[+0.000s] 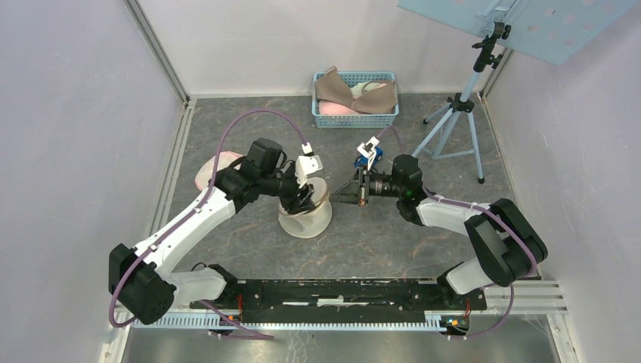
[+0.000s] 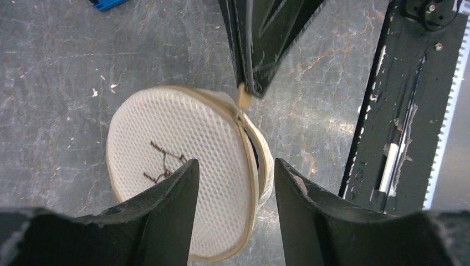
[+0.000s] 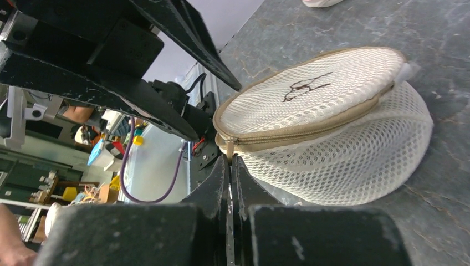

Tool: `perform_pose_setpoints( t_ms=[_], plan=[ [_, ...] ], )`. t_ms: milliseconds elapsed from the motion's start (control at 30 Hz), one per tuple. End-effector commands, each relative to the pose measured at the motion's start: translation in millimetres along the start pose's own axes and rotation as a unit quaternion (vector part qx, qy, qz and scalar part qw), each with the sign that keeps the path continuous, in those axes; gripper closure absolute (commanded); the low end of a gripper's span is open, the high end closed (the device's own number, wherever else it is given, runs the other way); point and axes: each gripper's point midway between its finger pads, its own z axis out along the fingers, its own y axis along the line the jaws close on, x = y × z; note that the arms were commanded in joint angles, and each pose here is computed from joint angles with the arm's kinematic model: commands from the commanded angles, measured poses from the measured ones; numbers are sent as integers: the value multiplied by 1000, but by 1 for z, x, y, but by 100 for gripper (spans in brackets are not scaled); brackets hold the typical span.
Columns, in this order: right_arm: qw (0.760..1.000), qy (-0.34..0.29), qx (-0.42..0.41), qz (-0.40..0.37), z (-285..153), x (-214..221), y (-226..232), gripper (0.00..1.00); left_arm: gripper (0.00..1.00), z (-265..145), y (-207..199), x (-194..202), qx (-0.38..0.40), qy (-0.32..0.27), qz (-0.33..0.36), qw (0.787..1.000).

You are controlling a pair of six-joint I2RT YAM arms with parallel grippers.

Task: Unzip the laundry bag and remove the bra
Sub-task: Unzip the laundry bag at the center of the board.

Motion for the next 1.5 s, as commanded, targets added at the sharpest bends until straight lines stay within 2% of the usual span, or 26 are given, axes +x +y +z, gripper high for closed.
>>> perform_pose_setpoints(
  t_ms=[0,67,200,367,600,933,1033,1100,1167,1233,1300,1467],
  plan=[
    [999,-17,-32,-35,10,-16,21,100,40,9,-3,-19,2,-23,-31,999],
    [999,-16,-33,-35,11,-15,22,100,40,15,-3,-14,2,-17,-43,999],
    [999,-15,-34,-36,11,-13,22,100,46,20,-5,-8,7,-10,-54,998],
    [999,-11,-26,-39,9,-11,16,100,67,18,-8,2,5,-2,-48,999],
    [999,-30,-1,-39,-5,-21,2,100,89,7,2,18,-18,1,-44,999],
    [998,-48,23,-40,-20,-33,-13,100,94,-7,25,39,-49,9,-25,998],
    [998,-52,17,-41,-19,-36,-9,100,89,-8,30,44,-52,15,-9,999],
    [998,-56,6,-40,-18,-38,-3,100,78,-9,30,38,-49,8,1,999],
    [998,-51,1,-40,-16,-35,0,100,61,-13,25,24,-36,-10,8,999],
    [998,-45,-3,-37,-13,-30,2,100,51,-16,20,11,-23,-23,13,999],
    [999,-39,-6,-35,-10,-25,4,100,46,-16,15,2,-15,-23,20,999],
    [999,-28,-17,-34,-1,-17,11,100,41,-8,9,-13,-3,-20,15,1000]
  ],
)
